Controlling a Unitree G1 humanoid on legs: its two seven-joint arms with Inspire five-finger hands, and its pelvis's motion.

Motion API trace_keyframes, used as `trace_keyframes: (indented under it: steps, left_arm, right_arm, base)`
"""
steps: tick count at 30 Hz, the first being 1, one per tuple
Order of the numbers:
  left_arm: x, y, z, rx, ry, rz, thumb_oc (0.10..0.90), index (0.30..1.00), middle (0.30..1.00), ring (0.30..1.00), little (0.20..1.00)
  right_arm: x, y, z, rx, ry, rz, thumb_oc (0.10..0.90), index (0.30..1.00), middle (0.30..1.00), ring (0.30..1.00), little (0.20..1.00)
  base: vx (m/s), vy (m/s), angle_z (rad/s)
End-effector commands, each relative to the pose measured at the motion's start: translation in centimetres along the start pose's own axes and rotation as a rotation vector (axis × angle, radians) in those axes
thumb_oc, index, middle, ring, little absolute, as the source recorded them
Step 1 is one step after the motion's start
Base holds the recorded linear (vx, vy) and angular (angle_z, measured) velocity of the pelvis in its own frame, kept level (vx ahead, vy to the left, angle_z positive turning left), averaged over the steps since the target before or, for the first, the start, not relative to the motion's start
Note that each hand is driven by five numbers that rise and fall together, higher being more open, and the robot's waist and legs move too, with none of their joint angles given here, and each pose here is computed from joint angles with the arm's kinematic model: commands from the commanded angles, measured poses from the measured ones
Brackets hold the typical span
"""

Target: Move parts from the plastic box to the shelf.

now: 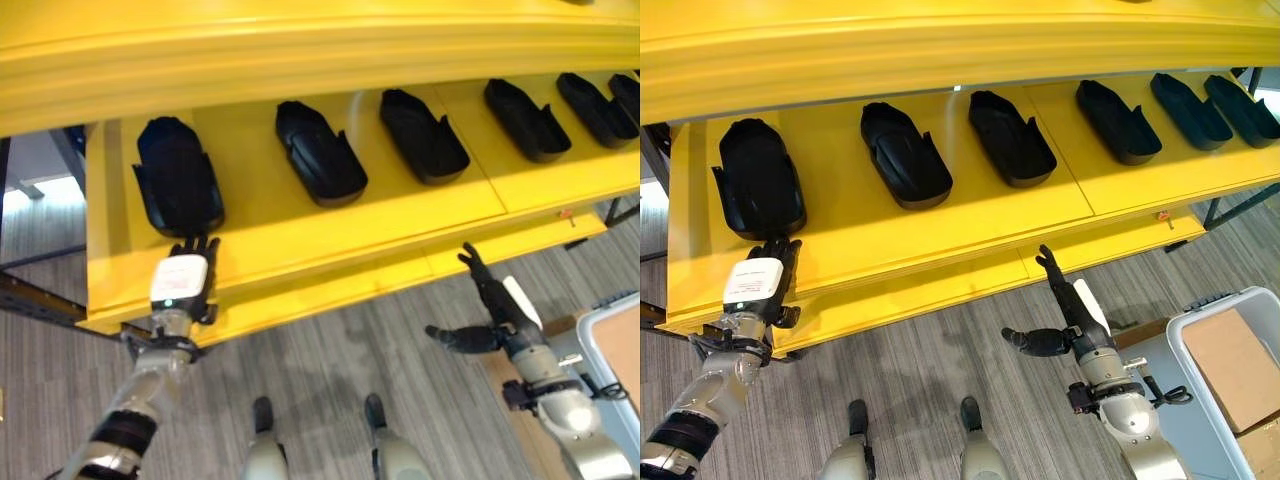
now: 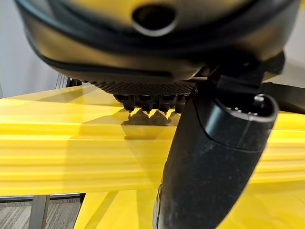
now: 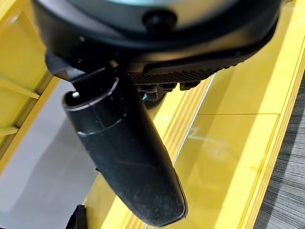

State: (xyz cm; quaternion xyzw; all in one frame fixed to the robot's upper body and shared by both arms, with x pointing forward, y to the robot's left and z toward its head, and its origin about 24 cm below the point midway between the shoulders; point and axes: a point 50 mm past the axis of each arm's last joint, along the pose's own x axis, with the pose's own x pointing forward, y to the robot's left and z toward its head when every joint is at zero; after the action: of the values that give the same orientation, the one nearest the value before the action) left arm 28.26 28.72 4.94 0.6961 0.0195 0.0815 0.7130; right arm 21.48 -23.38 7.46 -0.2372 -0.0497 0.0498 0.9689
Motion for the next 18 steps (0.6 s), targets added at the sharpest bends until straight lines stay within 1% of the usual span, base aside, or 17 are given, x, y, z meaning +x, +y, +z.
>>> trace_keyframes:
  steps: [1,6,9,18]
  left_arm:
    - [0.3,0.1,0.5,0.002,-0.034,0.026,0.9,1.0,1.0,1.0,1.0]
    - [-1.3,-0.6,-0.4,-0.015,-0.017,-0.008,0.9,1.0,1.0,1.0,1.0]
    - [-1.7,-0.7,-0.6,-0.021,-0.012,-0.015,0.9,1.0,1.0,1.0,1.0]
    - [-3.0,-0.1,-0.3,-0.082,-0.056,0.0,0.9,1.0,1.0,1.0,1.0]
  right_arm:
    - [1.0,-1.2,4.3,-0.04,-0.251,-0.048,0.9,1.0,1.0,1.0,1.0]
    - [1.3,-1.2,4.6,-0.039,-0.268,-0.051,0.9,1.0,1.0,1.0,1.0]
    - [1.4,-1.2,4.8,-0.039,-0.274,-0.052,0.9,1.0,1.0,1.0,1.0]
    - [2.4,-1.1,5.9,-0.048,-0.329,-0.051,0.9,1.0,1.0,1.0,1.0]
  base:
    - [0.0,0.0,0.0]
    - [0.0,0.0,0.0]
    - [0.0,0.0,0.0]
    - [0.0,0.0,0.03]
